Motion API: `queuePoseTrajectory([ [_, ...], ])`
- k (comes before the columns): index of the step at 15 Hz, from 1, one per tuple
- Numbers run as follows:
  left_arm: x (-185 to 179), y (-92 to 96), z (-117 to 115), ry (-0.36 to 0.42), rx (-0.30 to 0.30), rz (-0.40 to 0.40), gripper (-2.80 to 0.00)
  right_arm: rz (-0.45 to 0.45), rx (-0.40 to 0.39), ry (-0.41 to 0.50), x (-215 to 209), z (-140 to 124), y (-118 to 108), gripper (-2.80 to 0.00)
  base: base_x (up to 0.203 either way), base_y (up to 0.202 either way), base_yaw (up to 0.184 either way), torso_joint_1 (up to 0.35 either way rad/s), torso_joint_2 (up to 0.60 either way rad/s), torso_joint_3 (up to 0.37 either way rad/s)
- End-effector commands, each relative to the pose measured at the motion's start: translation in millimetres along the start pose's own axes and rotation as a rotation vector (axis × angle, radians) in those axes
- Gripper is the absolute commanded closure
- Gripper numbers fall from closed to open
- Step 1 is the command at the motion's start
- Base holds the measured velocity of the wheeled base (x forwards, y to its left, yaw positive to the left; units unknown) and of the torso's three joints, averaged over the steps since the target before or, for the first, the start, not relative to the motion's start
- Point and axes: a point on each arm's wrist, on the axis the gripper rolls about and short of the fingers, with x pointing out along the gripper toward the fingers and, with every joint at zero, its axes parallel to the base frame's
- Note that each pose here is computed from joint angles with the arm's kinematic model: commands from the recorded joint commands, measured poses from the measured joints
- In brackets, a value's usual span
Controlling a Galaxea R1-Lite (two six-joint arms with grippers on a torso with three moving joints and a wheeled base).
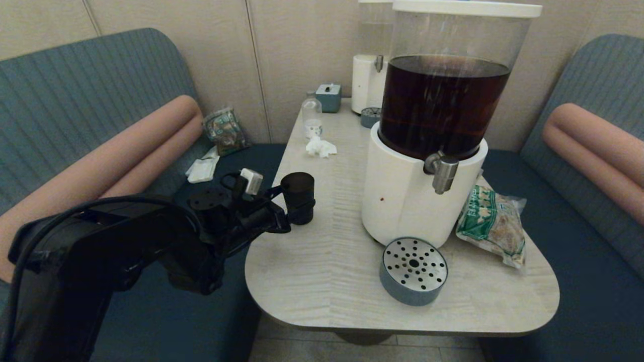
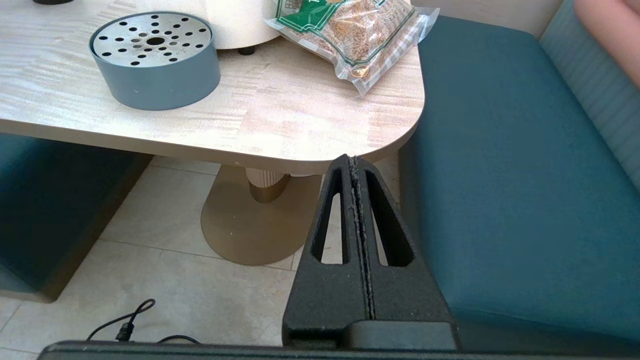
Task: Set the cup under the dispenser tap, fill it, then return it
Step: Place the cup next to the water dispenser
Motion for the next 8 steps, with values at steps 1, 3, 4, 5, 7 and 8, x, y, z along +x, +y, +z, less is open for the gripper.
queuePoseTrajectory([
  [1, -7.7, -7.5, 20.7, -0.021, 0.013, -0.007, -2.8, 0.002, -0.001, 0.002, 0.1, 0.0, 0.0, 0.0, 0.0, 0.0, 0.0, 0.0, 0.0, 0.0],
  [3, -14.1, -13.0, 32.4, -0.027, 0.018, -0.007, -2.8, 0.002, -0.001, 0.002, 0.1, 0.0, 0.0, 0.0, 0.0, 0.0, 0.0, 0.0, 0.0, 0.0],
  [4, -17.5, -15.8, 38.5, -0.031, 0.021, -0.007, -2.8, 0.001, -0.001, 0.002, 0.1, 0.0, 0.0, 0.0, 0.0, 0.0, 0.0, 0.0, 0.0, 0.0],
  [5, -21.3, -17.7, 43.1, -0.031, 0.023, -0.005, -2.8, 0.001, -0.001, 0.002, 0.1, 0.0, 0.0, 0.0, 0.0, 0.0, 0.0, 0.0, 0.0, 0.0],
  [7, -27.6, -16.4, 51.1, -0.039, 0.032, 0.007, -2.8, 0.001, -0.001, 0.002, 0.1, 0.0, 0.0, 0.0, 0.0, 0.0, 0.0, 0.0, 0.0, 0.0],
  [8, -31.0, -14.6, 55.7, -0.045, 0.039, 0.015, -2.8, 0.001, -0.001, 0.002, 0.1, 0.0, 0.0, 0.0, 0.0, 0.0, 0.0, 0.0, 0.0, 0.0],
])
